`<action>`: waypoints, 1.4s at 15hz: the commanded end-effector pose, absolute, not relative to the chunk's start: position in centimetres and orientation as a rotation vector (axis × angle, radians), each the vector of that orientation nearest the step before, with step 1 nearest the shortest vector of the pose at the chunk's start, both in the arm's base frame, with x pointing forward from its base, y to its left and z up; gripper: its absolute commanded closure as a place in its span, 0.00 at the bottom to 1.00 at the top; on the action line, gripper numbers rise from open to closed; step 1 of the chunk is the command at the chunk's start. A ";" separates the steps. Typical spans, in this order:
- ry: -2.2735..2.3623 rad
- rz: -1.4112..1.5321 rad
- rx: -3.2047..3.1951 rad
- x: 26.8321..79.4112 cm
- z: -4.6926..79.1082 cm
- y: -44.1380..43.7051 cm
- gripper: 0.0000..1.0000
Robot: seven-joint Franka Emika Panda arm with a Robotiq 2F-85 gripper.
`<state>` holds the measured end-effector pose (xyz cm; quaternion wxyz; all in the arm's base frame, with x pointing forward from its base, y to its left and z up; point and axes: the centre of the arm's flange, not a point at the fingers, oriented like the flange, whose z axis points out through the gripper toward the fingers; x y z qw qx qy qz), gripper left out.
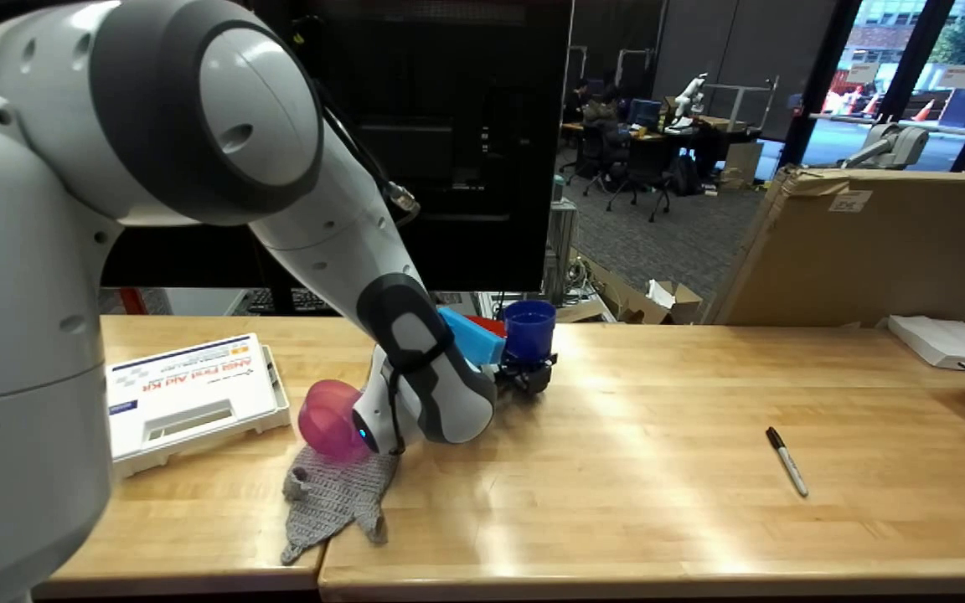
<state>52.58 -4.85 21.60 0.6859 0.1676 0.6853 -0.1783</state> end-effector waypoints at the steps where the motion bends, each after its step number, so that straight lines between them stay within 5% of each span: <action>1: 1.517 -0.382 0.398 52.3 25.0 -6.8 0.42; 10: 1.468 -0.432 0.438 51.1 29.4 -7.9 0.42; 21: 1.565 -0.382 0.379 43.3 33.5 -4.4 0.42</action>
